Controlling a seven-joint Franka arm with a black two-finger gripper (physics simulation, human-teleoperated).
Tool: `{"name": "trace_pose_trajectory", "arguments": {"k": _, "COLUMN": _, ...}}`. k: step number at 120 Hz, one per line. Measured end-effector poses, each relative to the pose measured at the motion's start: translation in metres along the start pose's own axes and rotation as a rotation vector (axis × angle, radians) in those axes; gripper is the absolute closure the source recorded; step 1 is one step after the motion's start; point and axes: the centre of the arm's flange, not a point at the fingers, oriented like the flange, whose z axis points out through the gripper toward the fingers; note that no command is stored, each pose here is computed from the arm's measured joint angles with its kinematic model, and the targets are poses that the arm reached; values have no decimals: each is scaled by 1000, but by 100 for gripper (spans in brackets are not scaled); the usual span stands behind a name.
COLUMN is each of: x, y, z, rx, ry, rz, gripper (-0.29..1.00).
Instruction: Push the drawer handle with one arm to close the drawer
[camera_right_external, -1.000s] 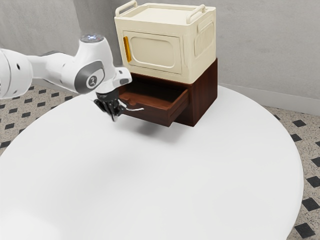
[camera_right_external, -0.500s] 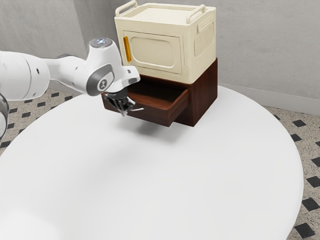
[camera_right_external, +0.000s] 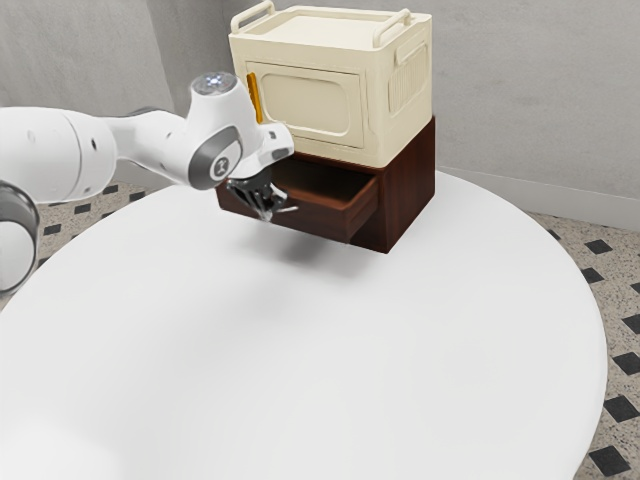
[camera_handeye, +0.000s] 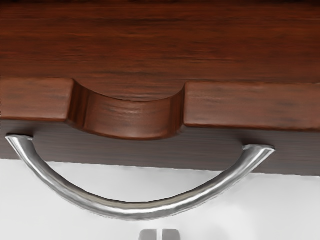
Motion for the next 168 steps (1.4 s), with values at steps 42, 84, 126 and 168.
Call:
{"name": "trace_pose_trajectory", "arguments": {"k": 42, "x": 21, "y": 2, "z": 14, "rx": -8, "ry": 55, "rz": -1, "gripper": 79}}
{"name": "trace_pose_trajectory", "arguments": {"k": 84, "x": 34, "y": -3, "z": 36, "rx": -8, "ry": 75, "rz": -11, "gripper": 79}}
{"name": "trace_pose_trajectory", "arguments": {"k": 126, "x": 50, "y": -8, "z": 44, "rx": -7, "ry": 118, "rz": -13, "gripper": 79}}
{"name": "trace_pose_trajectory", "arguments": {"k": 168, "x": 61, "y": -12, "z": 61, "rx": -5, "ry": 142, "rz": -13, "gripper": 79}}
